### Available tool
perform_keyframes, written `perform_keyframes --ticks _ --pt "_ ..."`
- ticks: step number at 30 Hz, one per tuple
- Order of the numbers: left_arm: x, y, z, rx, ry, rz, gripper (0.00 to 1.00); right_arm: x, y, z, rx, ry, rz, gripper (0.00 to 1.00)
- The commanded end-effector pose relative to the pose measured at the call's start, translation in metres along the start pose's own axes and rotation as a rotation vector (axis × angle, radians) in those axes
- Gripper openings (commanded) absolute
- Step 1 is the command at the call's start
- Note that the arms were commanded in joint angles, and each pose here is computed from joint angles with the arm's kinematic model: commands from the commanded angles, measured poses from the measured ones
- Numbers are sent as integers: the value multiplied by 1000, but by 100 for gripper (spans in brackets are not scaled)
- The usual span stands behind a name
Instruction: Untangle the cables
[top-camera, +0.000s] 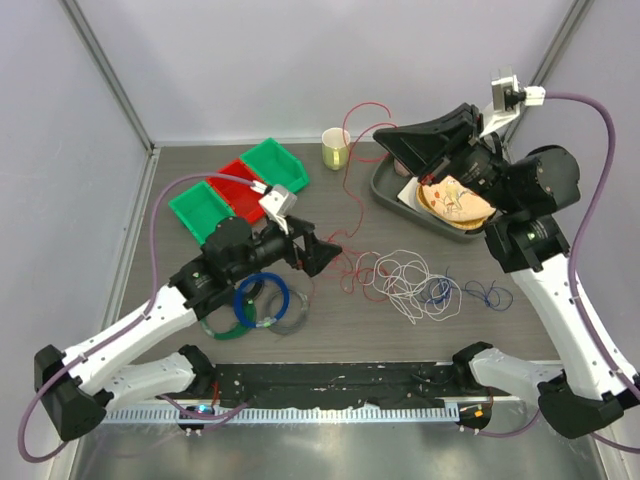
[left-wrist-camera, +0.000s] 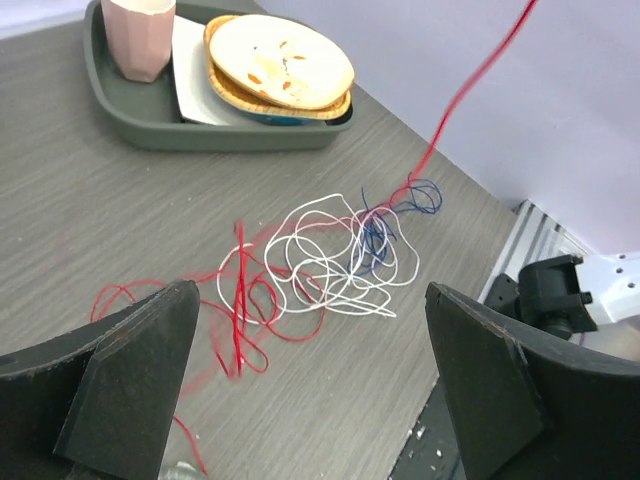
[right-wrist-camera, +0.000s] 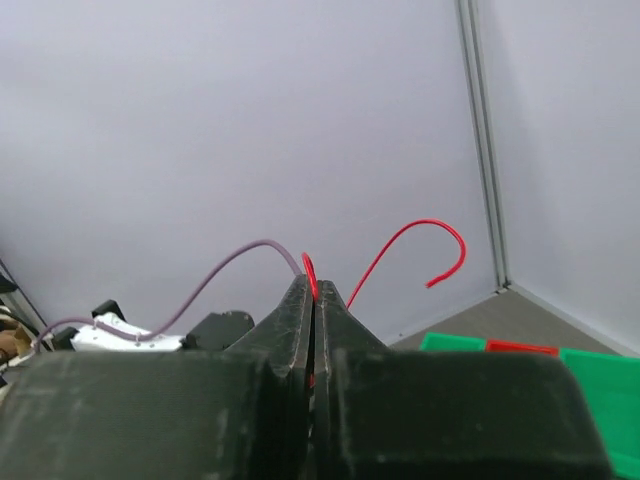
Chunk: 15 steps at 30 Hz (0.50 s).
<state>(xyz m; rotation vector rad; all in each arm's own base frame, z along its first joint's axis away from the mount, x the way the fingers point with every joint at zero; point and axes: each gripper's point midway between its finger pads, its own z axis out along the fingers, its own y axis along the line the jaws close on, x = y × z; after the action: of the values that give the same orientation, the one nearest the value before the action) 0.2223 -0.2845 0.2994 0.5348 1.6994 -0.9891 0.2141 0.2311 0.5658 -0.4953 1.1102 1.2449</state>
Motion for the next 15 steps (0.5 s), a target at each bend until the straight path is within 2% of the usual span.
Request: perform_keyframes --ticks 1,10,15 --pt "-28 3 24 -95 -136 107 100 -22 5 17 -15 -78 89 1" --pt "8 -14 74 -40 -53 206 99 -31 4 25 18 -112 174 1" --pt "9 -17 88 -25 -72 189 95 -31 3 26 34 -88 190 1"
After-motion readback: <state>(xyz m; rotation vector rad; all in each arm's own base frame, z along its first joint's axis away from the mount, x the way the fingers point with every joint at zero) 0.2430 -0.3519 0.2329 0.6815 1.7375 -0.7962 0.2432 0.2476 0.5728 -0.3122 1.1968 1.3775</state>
